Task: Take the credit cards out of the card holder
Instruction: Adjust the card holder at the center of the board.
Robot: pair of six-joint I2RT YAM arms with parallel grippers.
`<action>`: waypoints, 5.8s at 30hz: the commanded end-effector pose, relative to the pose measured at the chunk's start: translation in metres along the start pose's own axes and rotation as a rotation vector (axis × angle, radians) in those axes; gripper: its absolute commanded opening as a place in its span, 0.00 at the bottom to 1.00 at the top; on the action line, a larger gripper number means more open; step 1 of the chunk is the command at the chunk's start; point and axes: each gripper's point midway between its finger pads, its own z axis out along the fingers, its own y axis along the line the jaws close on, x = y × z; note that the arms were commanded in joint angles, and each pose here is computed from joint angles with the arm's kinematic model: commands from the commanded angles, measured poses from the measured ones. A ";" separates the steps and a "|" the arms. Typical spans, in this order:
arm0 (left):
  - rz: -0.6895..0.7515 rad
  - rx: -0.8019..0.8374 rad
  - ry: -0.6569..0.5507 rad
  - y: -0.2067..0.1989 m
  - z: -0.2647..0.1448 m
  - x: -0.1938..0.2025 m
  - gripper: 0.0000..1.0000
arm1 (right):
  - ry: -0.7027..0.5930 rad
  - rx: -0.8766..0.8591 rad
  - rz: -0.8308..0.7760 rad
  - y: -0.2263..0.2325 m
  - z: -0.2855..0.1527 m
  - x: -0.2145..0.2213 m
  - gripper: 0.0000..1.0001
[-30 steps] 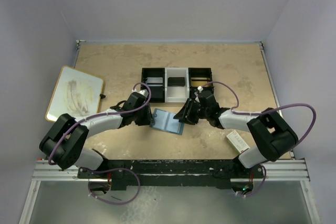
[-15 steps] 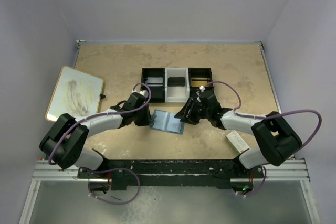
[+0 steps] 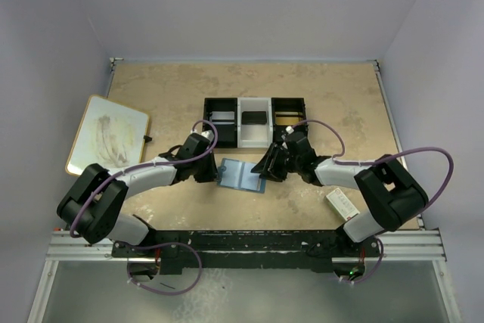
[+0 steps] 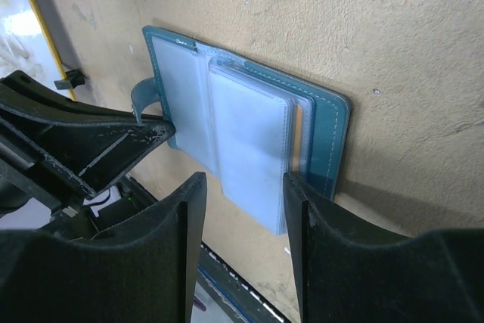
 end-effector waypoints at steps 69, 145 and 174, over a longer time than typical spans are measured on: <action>0.167 0.223 -0.018 -0.093 -0.020 -0.030 0.30 | -0.093 -0.006 -0.130 0.022 -0.015 -0.023 0.49; 0.102 -0.003 -0.147 -0.024 -0.026 0.002 0.55 | -0.124 0.173 -0.456 0.010 -0.010 -0.058 0.62; -0.068 -0.109 -0.220 0.010 -0.046 0.018 0.53 | 0.245 -0.001 -0.486 0.014 0.013 0.078 0.61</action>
